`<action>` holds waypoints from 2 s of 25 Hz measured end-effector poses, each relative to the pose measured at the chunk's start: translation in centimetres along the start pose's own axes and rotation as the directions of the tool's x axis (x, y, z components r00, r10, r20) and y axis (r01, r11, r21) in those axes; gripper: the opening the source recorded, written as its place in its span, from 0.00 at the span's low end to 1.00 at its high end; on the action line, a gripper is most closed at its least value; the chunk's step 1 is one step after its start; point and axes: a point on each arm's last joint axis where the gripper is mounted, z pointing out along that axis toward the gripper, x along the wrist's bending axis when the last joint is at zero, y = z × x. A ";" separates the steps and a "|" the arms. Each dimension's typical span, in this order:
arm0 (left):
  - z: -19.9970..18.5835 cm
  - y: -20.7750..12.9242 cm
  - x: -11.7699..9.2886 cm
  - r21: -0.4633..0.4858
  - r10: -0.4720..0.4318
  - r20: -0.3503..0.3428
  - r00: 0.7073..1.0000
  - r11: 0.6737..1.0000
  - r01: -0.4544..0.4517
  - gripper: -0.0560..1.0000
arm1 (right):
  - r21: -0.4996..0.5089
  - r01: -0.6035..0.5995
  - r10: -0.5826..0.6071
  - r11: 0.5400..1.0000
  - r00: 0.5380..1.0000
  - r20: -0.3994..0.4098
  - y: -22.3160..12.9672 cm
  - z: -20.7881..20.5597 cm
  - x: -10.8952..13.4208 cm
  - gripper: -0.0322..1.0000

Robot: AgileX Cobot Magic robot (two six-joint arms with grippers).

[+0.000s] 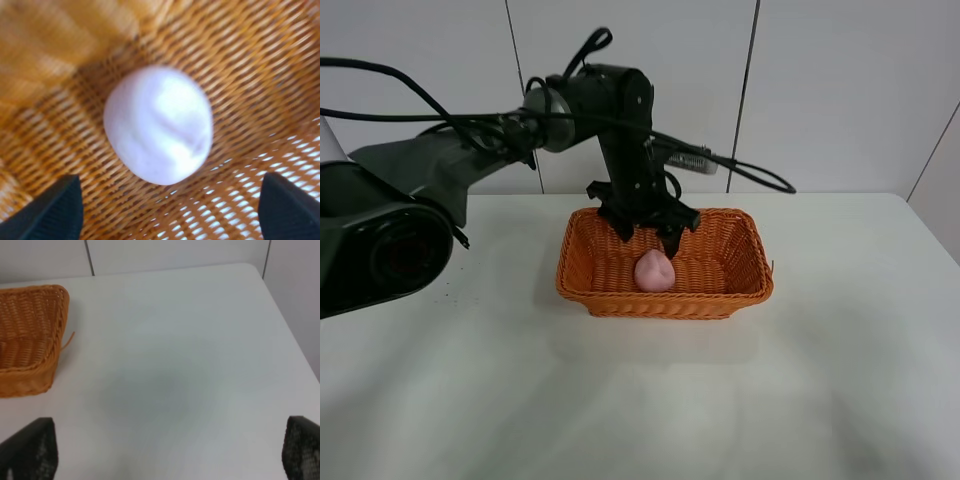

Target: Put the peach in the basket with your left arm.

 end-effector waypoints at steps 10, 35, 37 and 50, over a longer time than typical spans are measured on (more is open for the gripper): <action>-7.0 0.3 4.2 -0.147 -0.070 -0.050 0.996 0.987 0.062 0.84 | 0.000 0.000 0.000 1.000 1.000 0.000 0.0 0.0 0.0 0.70; -8.8 -7.7 26.0 -0.081 -0.472 -0.182 0.862 0.881 0.465 0.83 | 0.000 0.000 0.000 1.000 1.000 0.000 0.0 0.0 0.0 0.70; -10.5 -8.7 25.1 -0.089 -0.472 -0.180 0.863 0.882 0.463 0.83 | 0.000 0.000 0.000 1.000 1.000 0.000 0.0 0.0 0.0 0.70; -17.8 -25.3 14.5 -0.023 -0.473 -0.181 0.862 0.878 0.478 0.83 | 0.000 0.000 0.000 1.000 1.000 0.000 0.0 0.0 0.0 0.70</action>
